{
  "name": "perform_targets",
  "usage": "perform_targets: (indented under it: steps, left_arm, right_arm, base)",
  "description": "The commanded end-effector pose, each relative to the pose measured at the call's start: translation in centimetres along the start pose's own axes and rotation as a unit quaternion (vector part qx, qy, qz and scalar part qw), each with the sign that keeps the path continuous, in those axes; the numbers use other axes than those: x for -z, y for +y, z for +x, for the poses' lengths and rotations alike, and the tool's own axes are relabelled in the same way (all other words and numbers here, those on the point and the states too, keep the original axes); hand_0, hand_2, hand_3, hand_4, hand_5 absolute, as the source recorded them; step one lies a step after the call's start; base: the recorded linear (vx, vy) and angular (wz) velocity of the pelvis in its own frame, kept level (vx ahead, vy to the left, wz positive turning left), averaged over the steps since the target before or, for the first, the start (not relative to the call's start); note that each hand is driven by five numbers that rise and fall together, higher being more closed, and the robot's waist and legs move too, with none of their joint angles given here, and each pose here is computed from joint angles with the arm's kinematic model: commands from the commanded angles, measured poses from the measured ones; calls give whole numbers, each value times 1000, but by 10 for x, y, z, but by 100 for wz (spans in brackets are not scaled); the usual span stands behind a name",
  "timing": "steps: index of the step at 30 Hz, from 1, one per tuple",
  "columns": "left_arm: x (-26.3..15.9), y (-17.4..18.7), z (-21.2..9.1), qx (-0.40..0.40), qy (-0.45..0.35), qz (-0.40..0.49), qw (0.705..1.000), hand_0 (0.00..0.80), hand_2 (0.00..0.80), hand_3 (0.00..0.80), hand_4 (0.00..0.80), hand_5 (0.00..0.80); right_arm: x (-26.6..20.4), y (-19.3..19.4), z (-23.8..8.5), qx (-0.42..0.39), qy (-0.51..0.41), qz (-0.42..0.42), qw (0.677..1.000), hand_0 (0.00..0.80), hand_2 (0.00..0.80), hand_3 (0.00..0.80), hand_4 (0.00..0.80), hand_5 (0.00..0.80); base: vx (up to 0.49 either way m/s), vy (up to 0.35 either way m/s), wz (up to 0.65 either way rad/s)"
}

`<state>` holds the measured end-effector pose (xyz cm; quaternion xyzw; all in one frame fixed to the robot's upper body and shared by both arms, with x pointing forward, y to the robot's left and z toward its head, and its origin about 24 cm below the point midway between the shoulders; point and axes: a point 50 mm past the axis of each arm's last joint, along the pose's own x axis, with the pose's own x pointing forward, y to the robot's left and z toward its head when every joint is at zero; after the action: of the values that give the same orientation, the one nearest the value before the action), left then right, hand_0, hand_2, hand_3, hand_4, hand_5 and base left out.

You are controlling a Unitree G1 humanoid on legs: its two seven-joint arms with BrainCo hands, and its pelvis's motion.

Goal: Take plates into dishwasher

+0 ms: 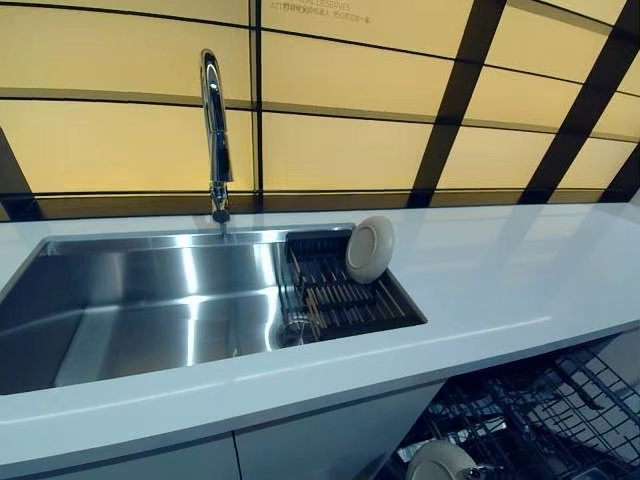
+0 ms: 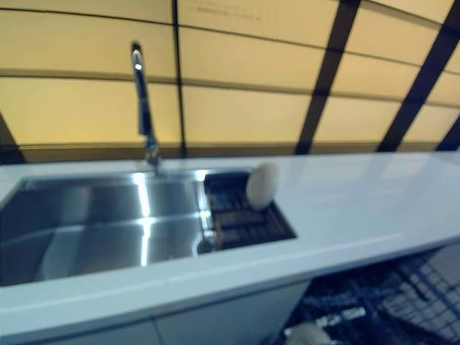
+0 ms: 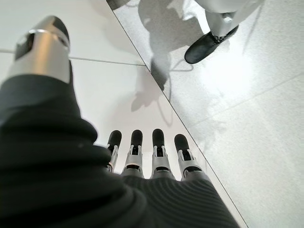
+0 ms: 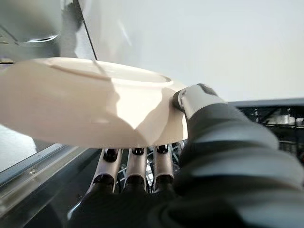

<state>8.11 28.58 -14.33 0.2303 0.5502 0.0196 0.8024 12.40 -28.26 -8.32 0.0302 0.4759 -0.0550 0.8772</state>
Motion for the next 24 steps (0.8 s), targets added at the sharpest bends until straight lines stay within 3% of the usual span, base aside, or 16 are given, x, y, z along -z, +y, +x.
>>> perform_targets:
  steps: [1, 24]
  left_arm:
    - [-26, 16, 3, -14, -44, 33, 998, 0, 0, 0, 0, 0]
    - [-27, 14, 3, -9, -48, 33, 998, 0, 0, 0, 0, 0]
  right_arm:
    - [-36, 10, 7, 0, -74, -4, 997, 800, 800, 800, 800, 800]
    - [-32, 12, 13, 3, -67, 5, 998, 800, 800, 800, 800, 800]
  base:
    - [0, 0, 0]
    - [0, 0, 2]
